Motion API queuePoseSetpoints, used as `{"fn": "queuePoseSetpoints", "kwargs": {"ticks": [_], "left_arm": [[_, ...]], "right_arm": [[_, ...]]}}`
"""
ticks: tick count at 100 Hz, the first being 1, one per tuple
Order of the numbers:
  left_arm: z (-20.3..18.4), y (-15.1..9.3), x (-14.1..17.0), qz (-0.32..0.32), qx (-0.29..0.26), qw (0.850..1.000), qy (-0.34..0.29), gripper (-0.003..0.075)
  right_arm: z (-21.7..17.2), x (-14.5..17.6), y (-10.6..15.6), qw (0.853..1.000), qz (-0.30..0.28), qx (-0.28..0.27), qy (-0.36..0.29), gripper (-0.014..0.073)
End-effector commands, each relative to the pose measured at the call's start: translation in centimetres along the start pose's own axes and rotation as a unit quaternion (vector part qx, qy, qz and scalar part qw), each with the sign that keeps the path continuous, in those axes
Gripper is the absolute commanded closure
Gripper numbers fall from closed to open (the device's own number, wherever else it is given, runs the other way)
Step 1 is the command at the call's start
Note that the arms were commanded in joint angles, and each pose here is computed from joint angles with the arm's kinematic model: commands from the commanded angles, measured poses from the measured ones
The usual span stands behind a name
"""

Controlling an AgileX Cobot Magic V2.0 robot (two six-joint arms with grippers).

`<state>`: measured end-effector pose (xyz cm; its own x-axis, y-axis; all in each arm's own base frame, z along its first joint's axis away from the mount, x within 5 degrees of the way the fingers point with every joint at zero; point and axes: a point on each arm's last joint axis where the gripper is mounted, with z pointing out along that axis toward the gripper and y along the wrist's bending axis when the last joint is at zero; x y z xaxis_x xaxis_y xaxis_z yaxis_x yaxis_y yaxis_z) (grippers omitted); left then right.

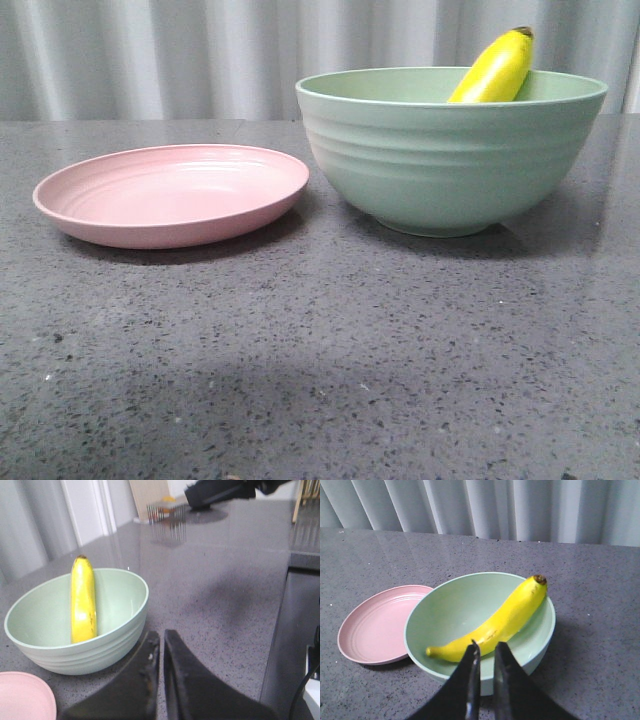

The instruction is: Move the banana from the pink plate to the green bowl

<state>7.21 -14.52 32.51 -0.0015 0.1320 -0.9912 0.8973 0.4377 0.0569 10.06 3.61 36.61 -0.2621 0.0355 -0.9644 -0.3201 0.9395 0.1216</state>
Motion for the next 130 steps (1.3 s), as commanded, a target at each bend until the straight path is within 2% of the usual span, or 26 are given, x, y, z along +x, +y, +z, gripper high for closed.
{"fn": "queuePoseSetpoints", "kwargs": {"ticks": [1, 11, 32, 52, 73, 130], "left_arm": [[-1.4, 0.0, -0.9, -0.002, -0.004, 0.996, -0.094, 0.0741], [-2.5, -0.1, 0.8, -0.002, -0.004, 0.994, -0.108, 0.0741], [-3.9, -0.3, 4.0, -0.002, -0.003, 0.994, -0.105, 0.0741], [-4.3, -0.3, 4.9, -0.007, -0.004, 0.994, -0.105, 0.0741], [-4.3, -0.3, 4.9, -0.007, -0.004, 0.994, -0.106, 0.0741], [-4.3, -0.3, 5.0, -0.007, -0.004, 0.994, -0.105, 0.0741]], "right_arm": [[-1.1, -0.4, -0.1, 0.998, -0.008, 0.004, -0.06, 0.0618], [-1.8, 1.1, -0.2, 0.997, -0.008, 0.005, -0.07, 0.0618], [-2.8, 4.0, -0.7, 0.989, -0.007, 0.01, -0.148, 0.0618], [-3.9, 6.1, -1.0, 0.98, -0.025, 0.016, -0.196, 0.0618], [-4.1, 7.5, -1.0, 0.983, -0.029, 0.016, -0.18, 0.0618], [-4.1, 7.5, -1.0, 0.983, -0.029, 0.016, -0.179, 0.0617]]}}
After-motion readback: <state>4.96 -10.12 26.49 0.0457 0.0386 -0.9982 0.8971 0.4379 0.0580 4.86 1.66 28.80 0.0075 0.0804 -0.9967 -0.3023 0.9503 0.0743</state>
